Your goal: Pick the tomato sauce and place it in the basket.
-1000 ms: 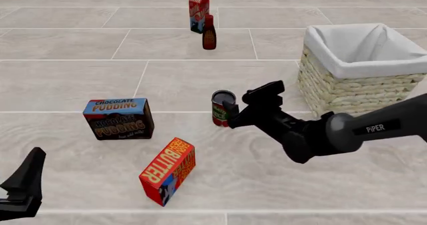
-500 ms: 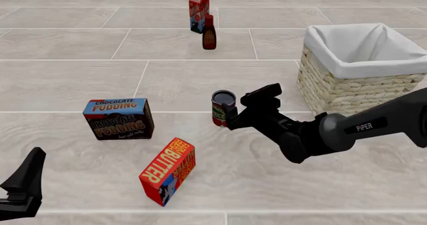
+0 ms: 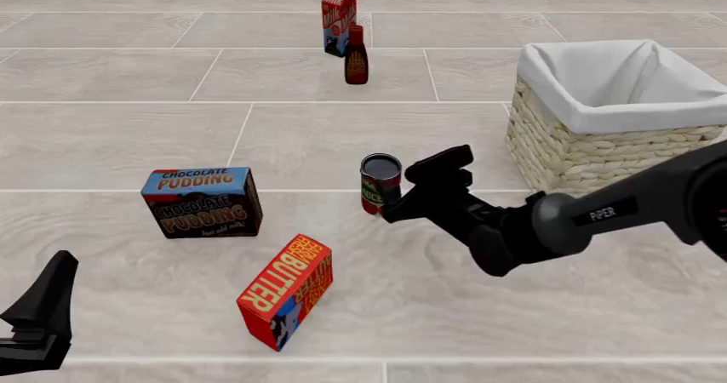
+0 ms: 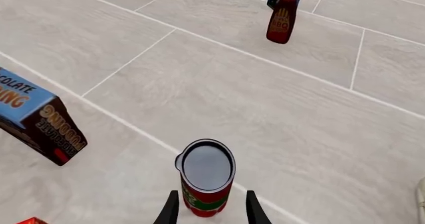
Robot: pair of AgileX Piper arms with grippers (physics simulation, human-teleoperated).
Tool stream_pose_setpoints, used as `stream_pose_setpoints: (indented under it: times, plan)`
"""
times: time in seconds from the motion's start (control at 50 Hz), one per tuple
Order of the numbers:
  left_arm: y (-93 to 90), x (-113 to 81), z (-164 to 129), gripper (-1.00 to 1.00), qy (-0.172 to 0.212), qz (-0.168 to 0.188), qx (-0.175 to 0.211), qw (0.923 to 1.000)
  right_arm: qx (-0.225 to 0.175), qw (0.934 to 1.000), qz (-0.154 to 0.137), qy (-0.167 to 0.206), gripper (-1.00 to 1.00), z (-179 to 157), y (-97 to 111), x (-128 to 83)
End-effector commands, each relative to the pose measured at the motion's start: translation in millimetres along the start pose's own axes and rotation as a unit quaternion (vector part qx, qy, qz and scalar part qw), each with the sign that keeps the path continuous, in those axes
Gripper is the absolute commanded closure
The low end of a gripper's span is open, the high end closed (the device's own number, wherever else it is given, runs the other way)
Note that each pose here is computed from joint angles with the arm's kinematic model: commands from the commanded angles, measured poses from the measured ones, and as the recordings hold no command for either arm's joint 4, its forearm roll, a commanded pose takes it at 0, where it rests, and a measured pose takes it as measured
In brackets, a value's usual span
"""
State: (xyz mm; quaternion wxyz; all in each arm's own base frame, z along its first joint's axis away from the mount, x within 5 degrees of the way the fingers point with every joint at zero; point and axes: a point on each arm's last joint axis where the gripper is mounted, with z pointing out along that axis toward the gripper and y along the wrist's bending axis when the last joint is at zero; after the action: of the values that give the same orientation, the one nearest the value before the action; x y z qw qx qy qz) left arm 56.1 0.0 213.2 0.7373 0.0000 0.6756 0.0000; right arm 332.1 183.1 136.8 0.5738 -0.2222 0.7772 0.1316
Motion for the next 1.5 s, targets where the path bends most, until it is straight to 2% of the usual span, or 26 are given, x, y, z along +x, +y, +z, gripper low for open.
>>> stream_pose_setpoints:
  times: [0.02, 1.5]
  plan:
    - [0.0, 0.0, 0.0, -1.0, 0.0, 0.0, 0.0, 1.0, 0.0, 1.0, 0.001, 0.003, -1.0, 4.8, -0.3, 2.5]
    - [0.0, 0.0, 0.0, -1.0, 0.0, 0.0, 0.0, 1.0, -0.002, 0.9997, 0.007, 0.025, -1.0, 28.0, 2.2, 24.5]
